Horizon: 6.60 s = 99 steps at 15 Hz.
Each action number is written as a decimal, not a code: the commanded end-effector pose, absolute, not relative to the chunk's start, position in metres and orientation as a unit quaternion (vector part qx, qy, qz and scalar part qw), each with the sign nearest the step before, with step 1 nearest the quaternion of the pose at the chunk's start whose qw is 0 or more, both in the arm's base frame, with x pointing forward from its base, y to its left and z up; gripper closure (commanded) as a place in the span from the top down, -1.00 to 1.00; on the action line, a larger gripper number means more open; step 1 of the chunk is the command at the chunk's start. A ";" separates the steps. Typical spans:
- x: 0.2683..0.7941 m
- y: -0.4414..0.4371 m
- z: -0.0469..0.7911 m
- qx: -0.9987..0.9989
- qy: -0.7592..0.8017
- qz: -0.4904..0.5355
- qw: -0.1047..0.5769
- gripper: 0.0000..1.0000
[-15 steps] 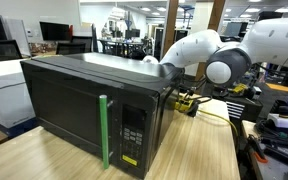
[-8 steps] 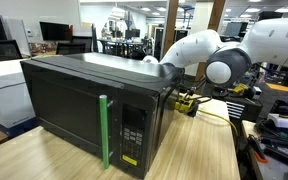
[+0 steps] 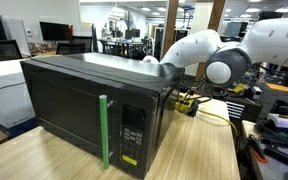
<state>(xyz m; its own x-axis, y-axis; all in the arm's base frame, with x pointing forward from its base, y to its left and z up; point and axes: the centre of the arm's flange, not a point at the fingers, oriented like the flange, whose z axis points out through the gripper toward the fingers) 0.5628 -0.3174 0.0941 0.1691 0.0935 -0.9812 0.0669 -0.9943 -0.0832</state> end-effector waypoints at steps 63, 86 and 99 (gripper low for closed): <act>0.550 -0.336 0.088 -0.848 0.028 0.529 0.025 -0.86; 0.533 -0.325 0.079 -0.852 0.044 0.521 -0.018 -0.86; 0.514 -0.312 0.074 -0.854 0.077 0.514 -0.030 0.08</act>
